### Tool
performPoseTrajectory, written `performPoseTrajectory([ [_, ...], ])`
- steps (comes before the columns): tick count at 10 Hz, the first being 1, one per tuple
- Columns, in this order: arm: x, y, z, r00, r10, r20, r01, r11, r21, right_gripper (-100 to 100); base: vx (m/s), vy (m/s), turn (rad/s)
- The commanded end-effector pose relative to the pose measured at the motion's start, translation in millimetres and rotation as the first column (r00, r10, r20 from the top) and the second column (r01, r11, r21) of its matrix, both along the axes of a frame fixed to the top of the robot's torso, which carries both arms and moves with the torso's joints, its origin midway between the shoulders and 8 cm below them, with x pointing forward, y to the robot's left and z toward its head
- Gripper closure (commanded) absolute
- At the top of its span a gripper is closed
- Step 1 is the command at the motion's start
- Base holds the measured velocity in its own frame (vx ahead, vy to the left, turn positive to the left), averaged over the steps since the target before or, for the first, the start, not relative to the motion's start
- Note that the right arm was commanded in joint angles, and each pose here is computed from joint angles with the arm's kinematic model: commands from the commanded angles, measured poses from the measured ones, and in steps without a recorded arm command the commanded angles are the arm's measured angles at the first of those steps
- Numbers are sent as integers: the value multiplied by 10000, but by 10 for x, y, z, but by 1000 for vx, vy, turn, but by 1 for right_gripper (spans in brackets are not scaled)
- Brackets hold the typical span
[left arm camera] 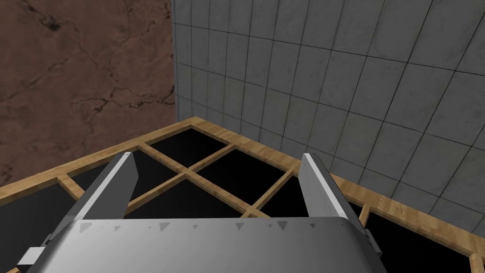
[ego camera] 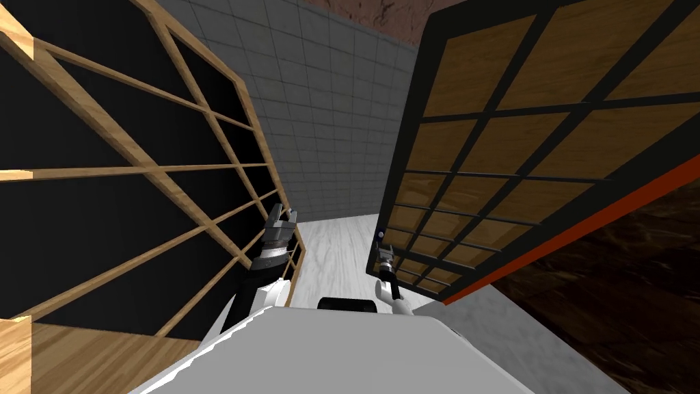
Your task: Push the door open
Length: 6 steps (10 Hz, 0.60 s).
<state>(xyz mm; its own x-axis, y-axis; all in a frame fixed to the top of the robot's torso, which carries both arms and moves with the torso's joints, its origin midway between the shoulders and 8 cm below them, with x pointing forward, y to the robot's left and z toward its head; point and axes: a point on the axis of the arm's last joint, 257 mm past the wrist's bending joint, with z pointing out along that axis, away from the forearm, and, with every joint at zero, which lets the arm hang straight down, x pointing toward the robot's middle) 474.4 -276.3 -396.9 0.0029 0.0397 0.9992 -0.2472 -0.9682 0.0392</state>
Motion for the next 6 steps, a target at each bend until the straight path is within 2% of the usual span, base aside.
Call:
performPoseTrajectory([
  [1, -2, -55, 9, 10000, -57, 13, 57, 10000, -28, -100, 219, -59, 34],
  [4, -8, -36, -2, 9999, -109, 11, 108, 9999, 105, -100, 226, -58, 26],
  [5, -7, -45, 0, 10000, -98, 11, 98, 9999, 62, -100, 100, -24, 9],
  [6, -7, -45, 0, 10000, -98, 11, 98, 9999, 62, 100, -14, 2, -13],
])
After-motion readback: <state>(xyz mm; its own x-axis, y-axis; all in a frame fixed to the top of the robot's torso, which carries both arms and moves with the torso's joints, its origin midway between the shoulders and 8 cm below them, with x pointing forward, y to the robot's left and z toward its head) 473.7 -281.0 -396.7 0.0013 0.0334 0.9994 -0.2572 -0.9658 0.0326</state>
